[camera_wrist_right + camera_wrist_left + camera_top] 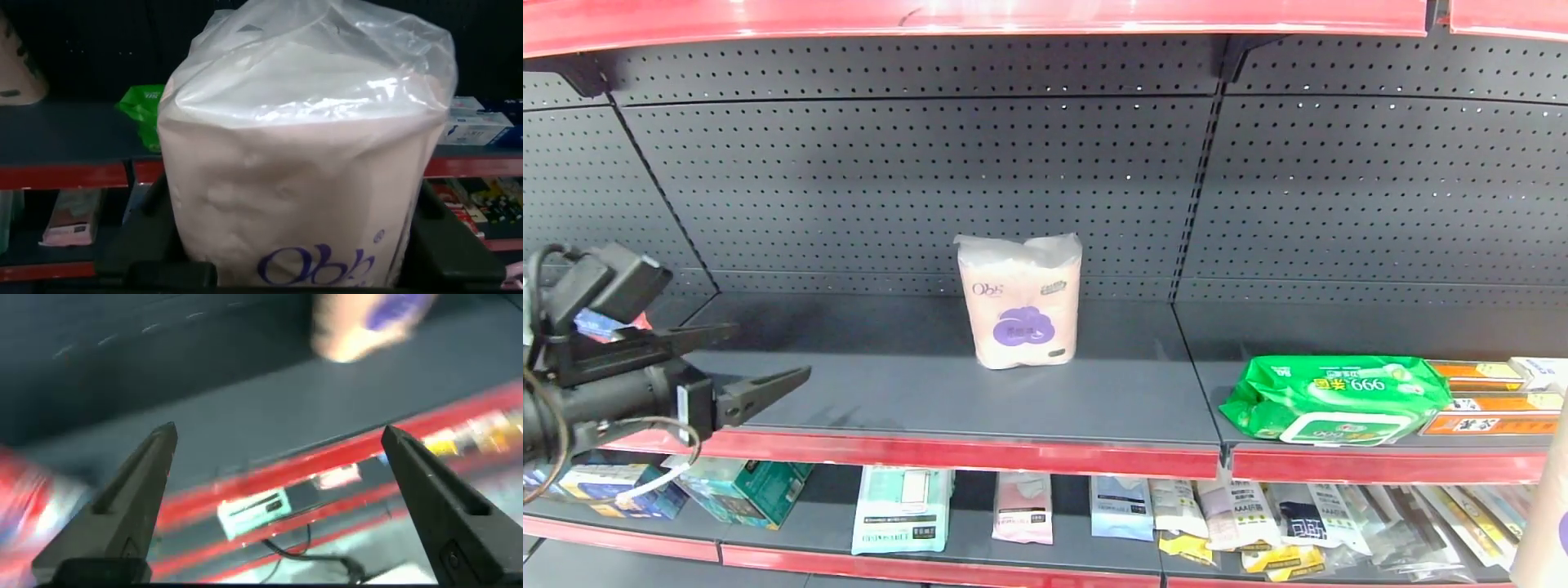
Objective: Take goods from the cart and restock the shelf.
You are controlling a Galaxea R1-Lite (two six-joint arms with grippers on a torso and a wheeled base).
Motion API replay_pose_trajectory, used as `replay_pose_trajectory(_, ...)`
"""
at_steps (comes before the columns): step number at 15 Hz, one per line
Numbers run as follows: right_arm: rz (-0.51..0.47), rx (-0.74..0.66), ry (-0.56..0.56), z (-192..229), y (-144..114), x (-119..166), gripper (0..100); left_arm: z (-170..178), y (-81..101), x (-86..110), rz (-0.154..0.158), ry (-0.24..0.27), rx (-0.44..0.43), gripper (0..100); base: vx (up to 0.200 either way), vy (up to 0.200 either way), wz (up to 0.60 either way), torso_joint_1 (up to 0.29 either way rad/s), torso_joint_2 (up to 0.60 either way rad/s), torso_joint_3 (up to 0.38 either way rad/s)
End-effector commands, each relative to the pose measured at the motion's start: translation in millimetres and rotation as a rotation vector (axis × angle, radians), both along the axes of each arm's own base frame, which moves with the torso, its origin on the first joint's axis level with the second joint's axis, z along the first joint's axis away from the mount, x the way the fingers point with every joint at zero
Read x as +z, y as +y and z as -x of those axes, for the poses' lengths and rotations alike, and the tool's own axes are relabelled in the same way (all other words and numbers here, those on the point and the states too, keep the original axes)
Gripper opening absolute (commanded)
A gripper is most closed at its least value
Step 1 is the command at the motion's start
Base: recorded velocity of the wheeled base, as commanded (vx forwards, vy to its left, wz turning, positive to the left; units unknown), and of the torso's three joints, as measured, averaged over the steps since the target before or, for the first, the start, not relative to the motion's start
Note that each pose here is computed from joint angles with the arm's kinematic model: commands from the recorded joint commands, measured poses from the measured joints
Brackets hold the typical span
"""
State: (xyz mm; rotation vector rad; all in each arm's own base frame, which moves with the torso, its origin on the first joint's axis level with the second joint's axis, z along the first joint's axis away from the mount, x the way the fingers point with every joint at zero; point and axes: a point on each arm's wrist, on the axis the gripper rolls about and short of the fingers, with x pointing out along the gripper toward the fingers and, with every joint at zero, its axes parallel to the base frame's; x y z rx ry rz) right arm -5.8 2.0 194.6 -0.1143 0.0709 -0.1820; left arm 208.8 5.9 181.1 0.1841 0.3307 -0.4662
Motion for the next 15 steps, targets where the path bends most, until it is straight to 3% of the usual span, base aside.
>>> replay_pose_trajectory(1, 0.005, -0.001, 0.013, -2.8, -0.6, 1.2, 0, -63.5, 7.3, -26.1, -0.021, 0.059, -0.121, 100, 0.000, 0.000, 0.00, 0.000, 0.00, 0.000)
replay_pose_trajectory(4, 0.025, -0.002, 0.031, -7.1, -1.6, 3.4, 0, -120.6, 8.5, -33.3, -0.066, -0.033, -0.278, 100, 0.000, 0.000, 0.00, 0.000, 0.00, 0.000)
replay_pose_trajectory(8, 0.046, -0.003, 0.051, -11.2, -2.5, 5.2, 0, -138.5, -5.3, -52.6, -0.009, -0.002, -0.403, 100, 0.000, 0.000, 0.00, 0.000, 0.00, 0.000)
replay_pose_trajectory(11, 0.050, -0.005, 0.055, -11.6, -2.7, 4.8, 0, -153.5, -14.1, -59.1, -0.006, -0.004, -0.436, 100, 0.000, 0.000, 0.00, 0.000, 0.00, 0.000)
replay_pose_trajectory(15, 0.053, -0.018, 0.053, -10.9, -2.8, 4.8, 0, -190.2, -35.6, -56.6, -0.005, -0.068, -0.505, 100, 0.000, 0.000, 0.00, 0.000, 0.00, 0.000)
